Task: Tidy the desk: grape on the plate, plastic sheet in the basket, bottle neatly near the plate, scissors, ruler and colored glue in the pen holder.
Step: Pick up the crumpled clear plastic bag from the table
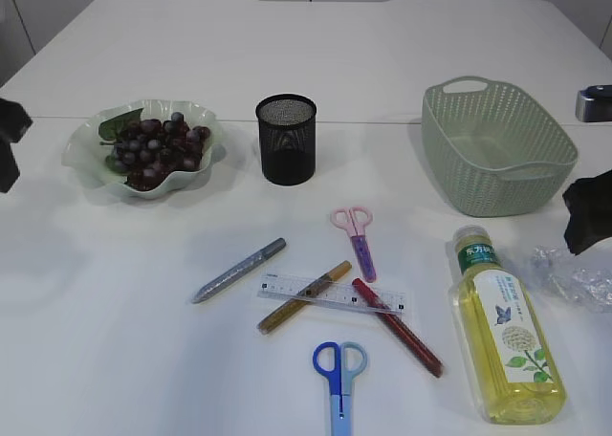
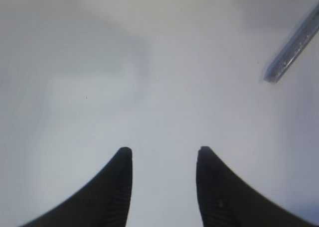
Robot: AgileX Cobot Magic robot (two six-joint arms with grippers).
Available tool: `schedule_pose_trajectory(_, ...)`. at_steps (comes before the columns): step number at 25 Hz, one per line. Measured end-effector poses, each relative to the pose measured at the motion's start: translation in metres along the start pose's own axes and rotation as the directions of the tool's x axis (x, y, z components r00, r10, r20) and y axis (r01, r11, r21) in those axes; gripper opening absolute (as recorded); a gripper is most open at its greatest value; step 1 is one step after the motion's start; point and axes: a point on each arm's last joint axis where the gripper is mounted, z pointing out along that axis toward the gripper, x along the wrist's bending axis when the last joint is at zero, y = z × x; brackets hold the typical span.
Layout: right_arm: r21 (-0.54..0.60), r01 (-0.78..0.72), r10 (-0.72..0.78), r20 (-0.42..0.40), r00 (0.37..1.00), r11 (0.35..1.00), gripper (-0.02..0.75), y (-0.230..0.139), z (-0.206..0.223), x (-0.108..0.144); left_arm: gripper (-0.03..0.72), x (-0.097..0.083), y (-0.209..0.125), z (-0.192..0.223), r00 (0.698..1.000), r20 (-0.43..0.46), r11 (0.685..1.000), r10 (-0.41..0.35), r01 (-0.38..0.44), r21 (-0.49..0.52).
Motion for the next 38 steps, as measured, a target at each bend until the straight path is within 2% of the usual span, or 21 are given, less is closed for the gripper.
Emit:
schedule_pose_trajectory(5, 0.067, 0.025, -0.026, 0.004, 1.0, 0.997, 0.605, 0.013, 0.031, -0.003, 0.309, 0.003, -0.032, -0.012, 1.0, -0.001, 1.0, 0.001, -0.001, -0.015)
schedule_pose_trajectory(8, 0.106, 0.031, -0.031, 0.003, 1.0, 0.994, 0.605, 0.014, 0.048, -0.003, 0.299, 0.008, -0.041, -0.023, 0.999, -0.039, 0.999, 0.017, -0.019, -0.047)
schedule_pose_trajectory(12, 0.105, 0.038, -0.038, 0.004, 0.999, 0.994, 0.599, 0.017, 0.061, -0.004, 0.281, 0.013, -0.044, -0.033, 0.996, -0.085, 0.996, 0.033, -0.04, -0.084)
schedule_pose_trajectory(24, 0.062, 0.053, -0.054, 0.02, 0.998, 0.997, 0.587, 0.023, 0.083, -0.006, 0.269, 0.014, -0.045, -0.035, 0.996, -0.087, 0.995, 0.033, -0.041, -0.089)
schedule_pose_trajectory(34, 0.07, 0.057, -0.059, 0.02, 0.998, 0.996, 0.451, 0.023, 0.088, -0.006, 0.259, 0.014, -0.045, -0.035, 0.996, -0.087, 0.995, 0.033, -0.041, -0.09)
schedule_pose_trajectory(38, 0.095, 0.057, -0.059, 0.017, 0.998, 0.994, 0.354, 0.021, 0.094, -0.006, 0.259, 0.014, -0.045, -0.035, 0.996, -0.087, 0.995, 0.033, -0.041, -0.09)
